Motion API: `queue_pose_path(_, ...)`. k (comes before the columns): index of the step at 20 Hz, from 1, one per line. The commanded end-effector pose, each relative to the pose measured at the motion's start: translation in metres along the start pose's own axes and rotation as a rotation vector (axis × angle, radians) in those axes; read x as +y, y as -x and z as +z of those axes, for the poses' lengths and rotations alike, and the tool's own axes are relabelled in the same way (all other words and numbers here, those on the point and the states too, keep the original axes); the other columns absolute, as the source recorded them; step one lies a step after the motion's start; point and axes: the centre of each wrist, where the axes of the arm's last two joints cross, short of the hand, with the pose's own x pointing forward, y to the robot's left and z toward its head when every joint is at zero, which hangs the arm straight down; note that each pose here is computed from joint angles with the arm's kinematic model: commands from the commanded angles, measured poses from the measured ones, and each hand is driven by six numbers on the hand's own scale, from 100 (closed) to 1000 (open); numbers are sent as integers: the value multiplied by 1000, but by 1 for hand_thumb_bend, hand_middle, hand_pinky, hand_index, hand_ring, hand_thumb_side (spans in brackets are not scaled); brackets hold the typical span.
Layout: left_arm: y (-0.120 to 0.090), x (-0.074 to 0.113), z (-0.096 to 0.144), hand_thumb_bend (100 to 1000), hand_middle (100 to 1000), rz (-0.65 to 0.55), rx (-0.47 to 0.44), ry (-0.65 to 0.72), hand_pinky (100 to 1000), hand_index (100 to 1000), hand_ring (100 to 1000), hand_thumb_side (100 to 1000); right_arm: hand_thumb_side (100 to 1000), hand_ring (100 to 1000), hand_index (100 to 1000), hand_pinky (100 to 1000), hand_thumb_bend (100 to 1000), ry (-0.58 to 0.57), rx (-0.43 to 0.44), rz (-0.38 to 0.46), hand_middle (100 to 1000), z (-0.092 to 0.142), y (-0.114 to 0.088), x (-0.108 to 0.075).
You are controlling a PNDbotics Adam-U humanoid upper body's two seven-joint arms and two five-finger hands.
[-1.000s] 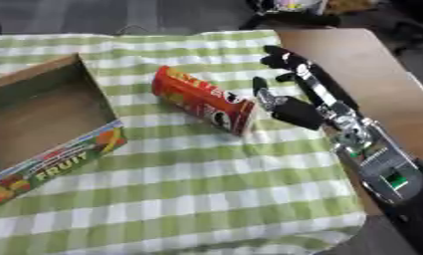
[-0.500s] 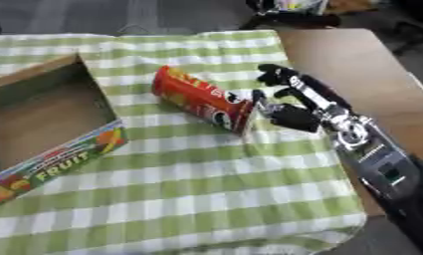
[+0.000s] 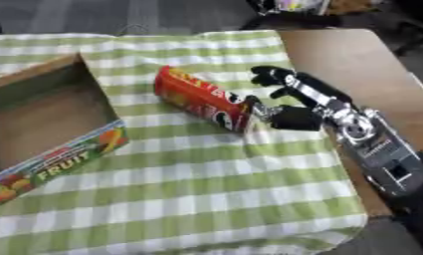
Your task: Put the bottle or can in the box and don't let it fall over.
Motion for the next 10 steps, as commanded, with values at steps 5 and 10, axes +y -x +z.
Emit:
queue_pose_path(5, -6, 6, -4, 100, 548, -19, -28, 2, 606, 702, 632, 700, 600, 944, 976, 849, 228, 14, 9, 84, 872, 1, -5, -14)
queue_pose_path(10, -6, 5, -3, 100, 548, -19, -27, 4, 607, 702, 632, 699, 606, 940, 977, 844, 233, 9, 29, 79, 868, -2, -3, -11)
